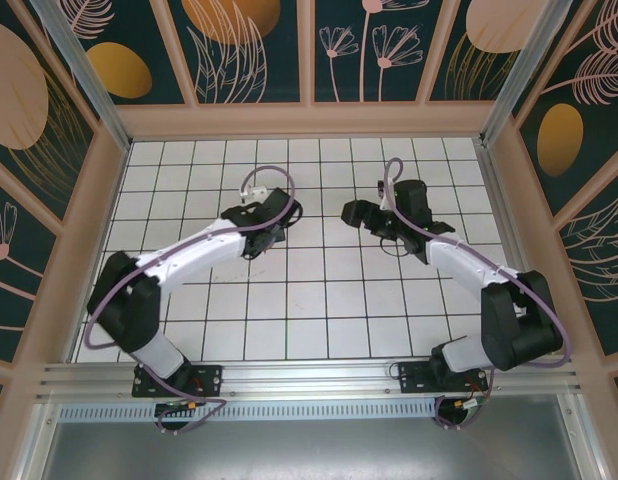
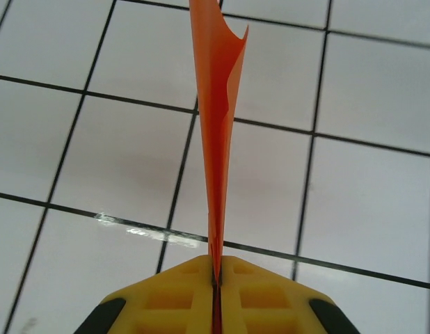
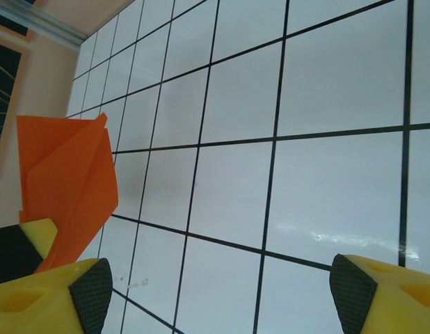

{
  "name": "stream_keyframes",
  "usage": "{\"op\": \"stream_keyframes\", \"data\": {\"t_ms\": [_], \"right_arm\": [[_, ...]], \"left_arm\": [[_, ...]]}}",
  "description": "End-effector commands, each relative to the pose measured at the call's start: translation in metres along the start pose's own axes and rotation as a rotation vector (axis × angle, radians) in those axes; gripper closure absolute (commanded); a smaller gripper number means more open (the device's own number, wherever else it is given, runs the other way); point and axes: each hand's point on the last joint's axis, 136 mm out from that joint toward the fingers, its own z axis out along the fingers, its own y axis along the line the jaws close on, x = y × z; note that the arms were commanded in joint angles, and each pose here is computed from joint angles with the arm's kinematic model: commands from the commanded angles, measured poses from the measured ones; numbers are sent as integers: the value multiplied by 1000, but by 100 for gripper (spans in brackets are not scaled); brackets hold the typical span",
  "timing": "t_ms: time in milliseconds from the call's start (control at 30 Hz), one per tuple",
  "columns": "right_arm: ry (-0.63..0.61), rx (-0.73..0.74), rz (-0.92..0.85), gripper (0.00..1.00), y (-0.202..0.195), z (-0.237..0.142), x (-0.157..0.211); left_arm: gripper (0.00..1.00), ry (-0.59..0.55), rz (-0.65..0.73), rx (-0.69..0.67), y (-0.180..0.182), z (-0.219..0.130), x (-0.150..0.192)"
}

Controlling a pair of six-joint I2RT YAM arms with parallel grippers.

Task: Fold a paper plane with a square sheet of paper (pick it up from the middle)
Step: Turn over the paper at the center of the table.

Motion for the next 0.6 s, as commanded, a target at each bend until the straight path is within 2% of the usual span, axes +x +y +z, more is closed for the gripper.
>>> {"op": "stream_keyframes", "data": {"t_ms": [0,67,167,300,400,567], "right_arm": [[-83,29,-35,16,-3,-8,-12],[-92,41,-32,16,-6,-9,-12],[-96,60,-25,16,-12,-10,-10],[-89,74,-18,17,-16,-9,-6],[-78,71,-17,17,-17,-8,-2],[-53,63,-14,19,-14,-1,8]], "left_arm": [[87,34,147,-163,9,12,17],[85,66,144,-90,-19,21,25],[79,117,88,118,-69,31,34],[56,142,21,385,-124,27,31],[47,169,-24,486,-136,27,30],[40,167,-132,599,-125,22,12]]}}
